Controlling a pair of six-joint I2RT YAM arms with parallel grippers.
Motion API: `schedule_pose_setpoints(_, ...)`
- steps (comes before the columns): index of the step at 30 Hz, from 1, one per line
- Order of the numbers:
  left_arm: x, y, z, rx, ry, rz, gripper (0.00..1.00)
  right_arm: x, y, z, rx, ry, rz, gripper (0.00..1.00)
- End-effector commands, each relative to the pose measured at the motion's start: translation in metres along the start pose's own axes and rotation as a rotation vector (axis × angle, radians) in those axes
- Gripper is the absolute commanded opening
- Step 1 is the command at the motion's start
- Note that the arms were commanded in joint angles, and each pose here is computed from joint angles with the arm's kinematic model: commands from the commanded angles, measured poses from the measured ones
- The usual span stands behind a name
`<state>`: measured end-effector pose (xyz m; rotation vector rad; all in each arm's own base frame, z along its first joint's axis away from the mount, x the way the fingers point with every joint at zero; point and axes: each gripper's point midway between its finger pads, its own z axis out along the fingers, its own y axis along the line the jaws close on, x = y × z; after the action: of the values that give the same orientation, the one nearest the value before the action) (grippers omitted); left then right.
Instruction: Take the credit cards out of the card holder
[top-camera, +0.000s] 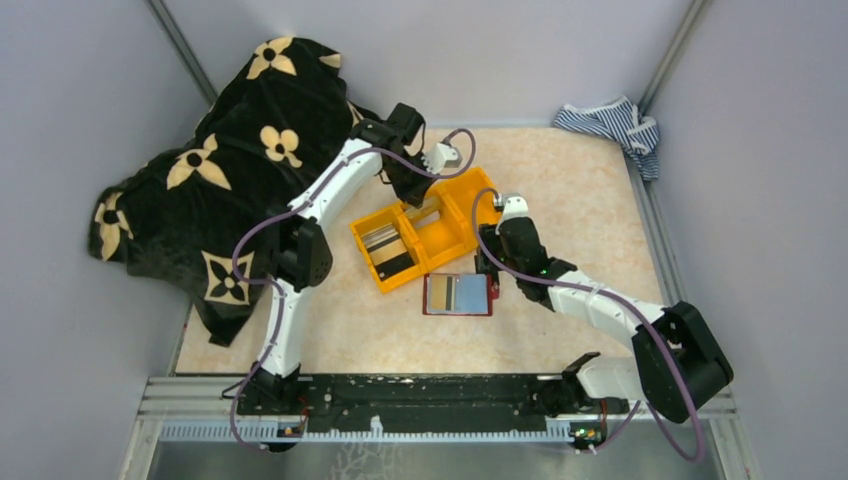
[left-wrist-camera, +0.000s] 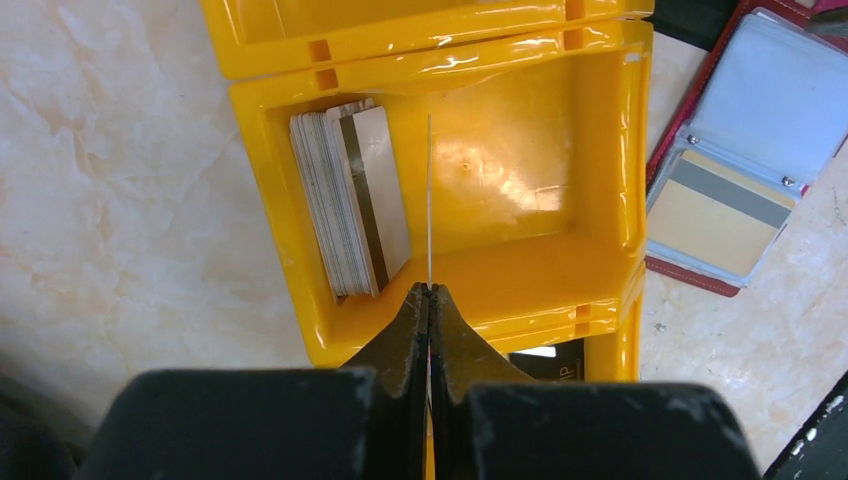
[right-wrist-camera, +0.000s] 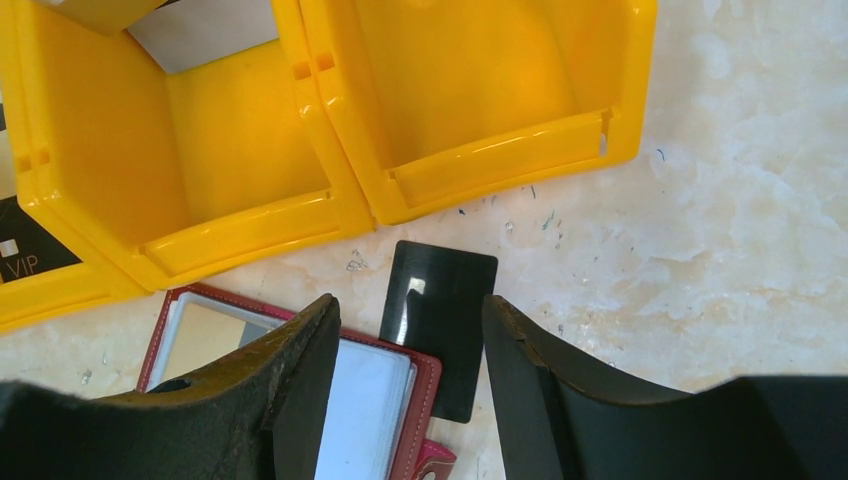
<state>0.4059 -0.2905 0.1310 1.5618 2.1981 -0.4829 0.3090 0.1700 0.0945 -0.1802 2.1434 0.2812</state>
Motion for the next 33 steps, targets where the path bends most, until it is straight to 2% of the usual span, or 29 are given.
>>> schedule_pose_setpoints(1, 0.006, 0.005, 0.007, -0.006, 0.042, -0.002, 0.00, -0.011, 0.004, 0.003, -0.018, -0.041, 0.024, 0.55)
schedule_pose_setpoints(15, 0.017, 0.020, 0.039, -0.023, 0.082, 0.003, 0.00, -0.004, 0.003, 0.008, -0.014, -0.022, 0.014, 0.55)
schedule_pose_setpoints(23, 0.026, 0.029, 0.047, -0.056, 0.122, 0.001, 0.00, -0.001, 0.005, 0.013, -0.019, -0.011, 0.012, 0.55)
schedule_pose_setpoints(30, 0.022, 0.036, 0.048, -0.085, 0.111, 0.006, 0.00, 0.000, 0.004, 0.014, -0.018, -0.007, 0.010, 0.55)
schedule_pose_setpoints(33, 0.023, 0.048, 0.045, -0.152, 0.126, 0.014, 0.00, 0.000, 0.004, 0.014, -0.016, -0.007, 0.010, 0.55)
